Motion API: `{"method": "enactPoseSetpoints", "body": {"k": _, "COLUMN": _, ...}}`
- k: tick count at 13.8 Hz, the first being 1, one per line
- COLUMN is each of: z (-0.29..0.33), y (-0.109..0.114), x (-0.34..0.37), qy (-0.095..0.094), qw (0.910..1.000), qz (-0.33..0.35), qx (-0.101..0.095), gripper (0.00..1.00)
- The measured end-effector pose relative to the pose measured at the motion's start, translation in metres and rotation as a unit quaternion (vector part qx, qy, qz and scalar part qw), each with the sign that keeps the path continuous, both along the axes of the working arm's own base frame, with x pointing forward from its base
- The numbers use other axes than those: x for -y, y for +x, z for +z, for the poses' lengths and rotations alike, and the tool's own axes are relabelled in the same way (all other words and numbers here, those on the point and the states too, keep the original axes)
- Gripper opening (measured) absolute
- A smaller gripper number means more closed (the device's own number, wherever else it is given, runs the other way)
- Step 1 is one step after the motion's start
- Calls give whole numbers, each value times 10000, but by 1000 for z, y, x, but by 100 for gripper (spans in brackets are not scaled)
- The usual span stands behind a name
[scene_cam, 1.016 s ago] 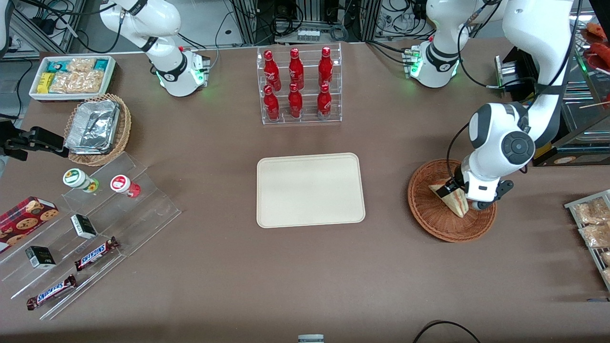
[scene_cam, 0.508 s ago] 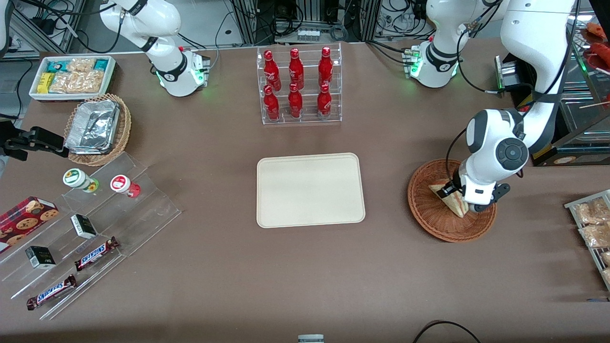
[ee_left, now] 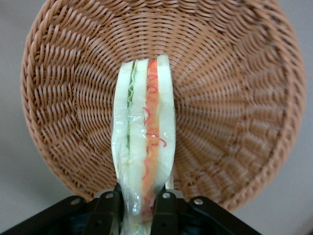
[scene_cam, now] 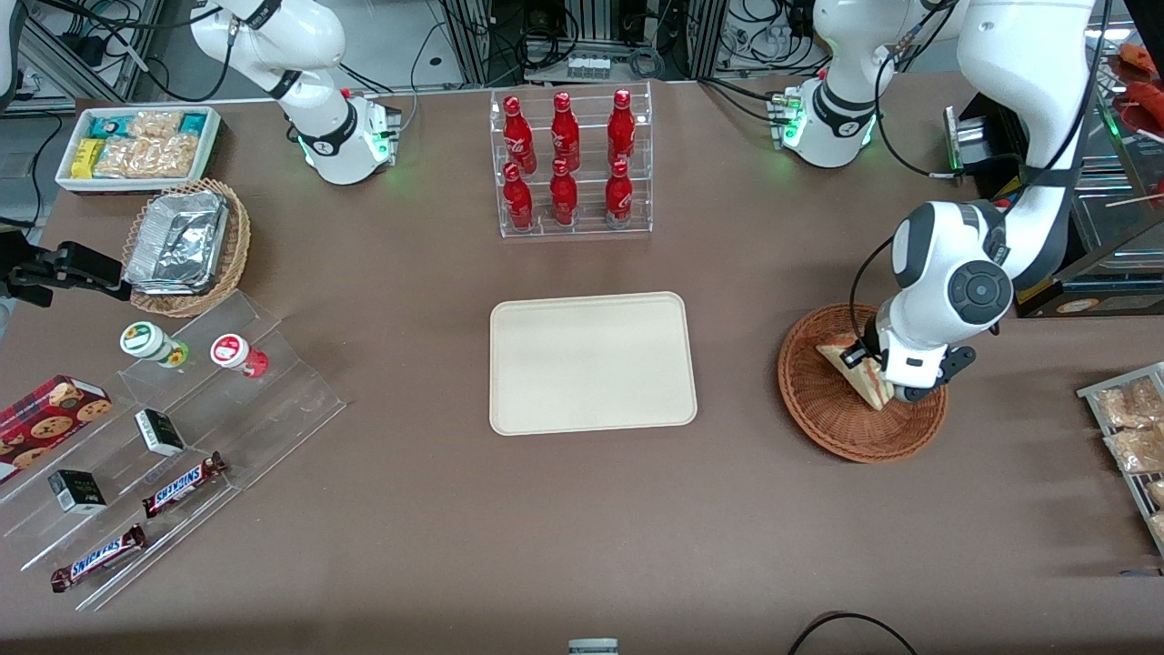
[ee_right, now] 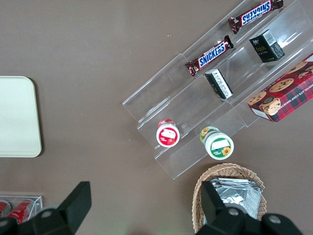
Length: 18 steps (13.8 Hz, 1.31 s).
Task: Place sandwich from basket to tray
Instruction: 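Lift the sandwich and carry it over the beige tray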
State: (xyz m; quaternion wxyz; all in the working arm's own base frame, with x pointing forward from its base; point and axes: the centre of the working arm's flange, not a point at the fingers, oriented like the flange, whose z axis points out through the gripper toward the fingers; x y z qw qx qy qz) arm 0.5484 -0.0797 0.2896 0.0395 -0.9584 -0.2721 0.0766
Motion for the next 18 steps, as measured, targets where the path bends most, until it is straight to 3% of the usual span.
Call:
{"method": "enactPoseSetpoints", "body": {"k": 1, "z": 15, "y": 3, "x": 12, "qy": 12, "qw": 9999, "qz": -103, "qx": -58, "gripper": 17}}
{"method": "enactPoseSetpoints", "body": {"k": 4, "z": 54, "y": 5, "x": 73, "qy": 17, "qw": 9981, "qz": -619, "qx": -64, "gripper": 15}}
{"method": "enactPoseSetpoints", "body": {"k": 8, "z": 66, "y": -19, "x": 169, "qy": -156, "qw": 9909, "qz": -1334, "qx": 7, "gripper": 15}}
{"method": "enactPoseSetpoints", "body": {"k": 13, "z": 51, "y": -35, "x": 280, "qy": -514, "qw": 9797, "qz": -1926, "qx": -203, "gripper": 15}}
{"method": "enactPoseSetpoints", "body": {"k": 18, "z": 15, "y": -46, "x": 369, "qy": -586, "qw": 9774, "qz": -2009, "qx": -283, "gripper": 15}}
